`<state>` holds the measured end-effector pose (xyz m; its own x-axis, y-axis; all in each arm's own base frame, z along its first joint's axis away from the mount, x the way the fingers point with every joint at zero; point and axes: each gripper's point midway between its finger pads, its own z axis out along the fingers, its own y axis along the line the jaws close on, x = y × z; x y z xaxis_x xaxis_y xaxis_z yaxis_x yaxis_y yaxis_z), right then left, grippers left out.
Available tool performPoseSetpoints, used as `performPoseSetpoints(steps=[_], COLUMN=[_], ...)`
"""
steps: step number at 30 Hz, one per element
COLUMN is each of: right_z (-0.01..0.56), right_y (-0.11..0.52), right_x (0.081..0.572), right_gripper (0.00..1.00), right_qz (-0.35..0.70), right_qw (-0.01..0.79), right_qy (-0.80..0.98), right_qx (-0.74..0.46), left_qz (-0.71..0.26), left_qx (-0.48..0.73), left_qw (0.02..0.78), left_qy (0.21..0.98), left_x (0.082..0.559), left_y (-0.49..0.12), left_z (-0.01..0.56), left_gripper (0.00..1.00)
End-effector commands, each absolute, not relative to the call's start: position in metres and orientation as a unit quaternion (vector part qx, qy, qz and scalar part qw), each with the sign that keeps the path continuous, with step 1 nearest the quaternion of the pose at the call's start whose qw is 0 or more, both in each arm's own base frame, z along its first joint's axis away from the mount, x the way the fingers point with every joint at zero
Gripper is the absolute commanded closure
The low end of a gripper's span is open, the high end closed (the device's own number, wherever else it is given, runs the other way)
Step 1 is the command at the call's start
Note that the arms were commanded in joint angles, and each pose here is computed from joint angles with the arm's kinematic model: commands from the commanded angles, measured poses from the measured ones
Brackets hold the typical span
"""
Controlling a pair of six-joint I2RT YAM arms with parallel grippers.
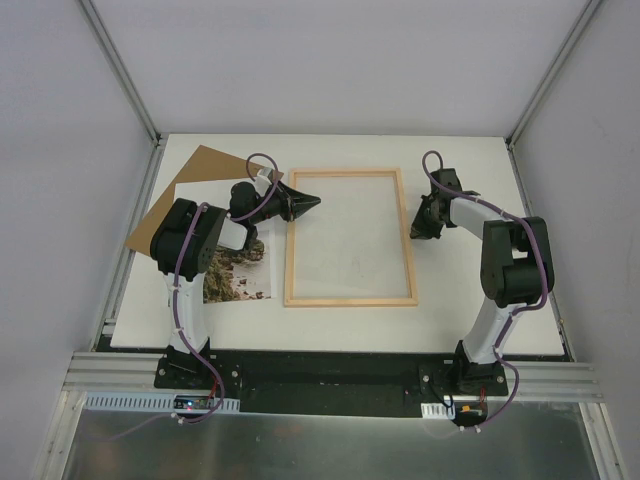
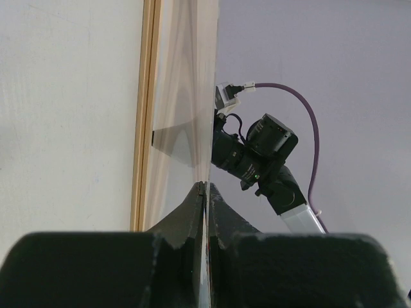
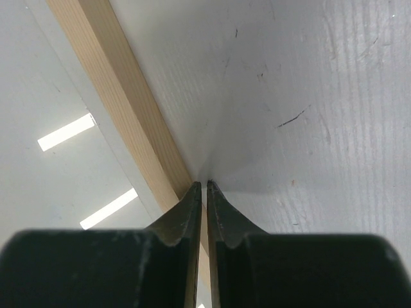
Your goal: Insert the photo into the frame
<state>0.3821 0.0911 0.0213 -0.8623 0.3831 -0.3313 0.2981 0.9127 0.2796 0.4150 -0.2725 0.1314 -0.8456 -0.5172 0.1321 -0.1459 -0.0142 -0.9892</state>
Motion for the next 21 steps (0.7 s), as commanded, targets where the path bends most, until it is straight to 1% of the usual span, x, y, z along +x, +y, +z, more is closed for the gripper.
performPoseSetpoints(steps=[1, 21], right_z=[0.0291, 0.0288], right_y=[0.0936, 0.0943], right_x=[0.3900, 0.3904], right_gripper=[0.90, 0.90], right_qz=[0.107, 0.107], right_qw=[0.203, 0.202], right_qy=[0.959, 0.959], right_qx=[0.168, 0.167], left_qz=[-0.692, -0.690], left_qx=[-0.201, -0.205], left_qw=[0.168, 0.167], left_qy=[0.673, 0.673], left_x=[0.4163, 0.4171], left_y=[-0.2701, -0.2681], left_z=[0.1501, 0.1442], left_gripper=[1.00, 1.00])
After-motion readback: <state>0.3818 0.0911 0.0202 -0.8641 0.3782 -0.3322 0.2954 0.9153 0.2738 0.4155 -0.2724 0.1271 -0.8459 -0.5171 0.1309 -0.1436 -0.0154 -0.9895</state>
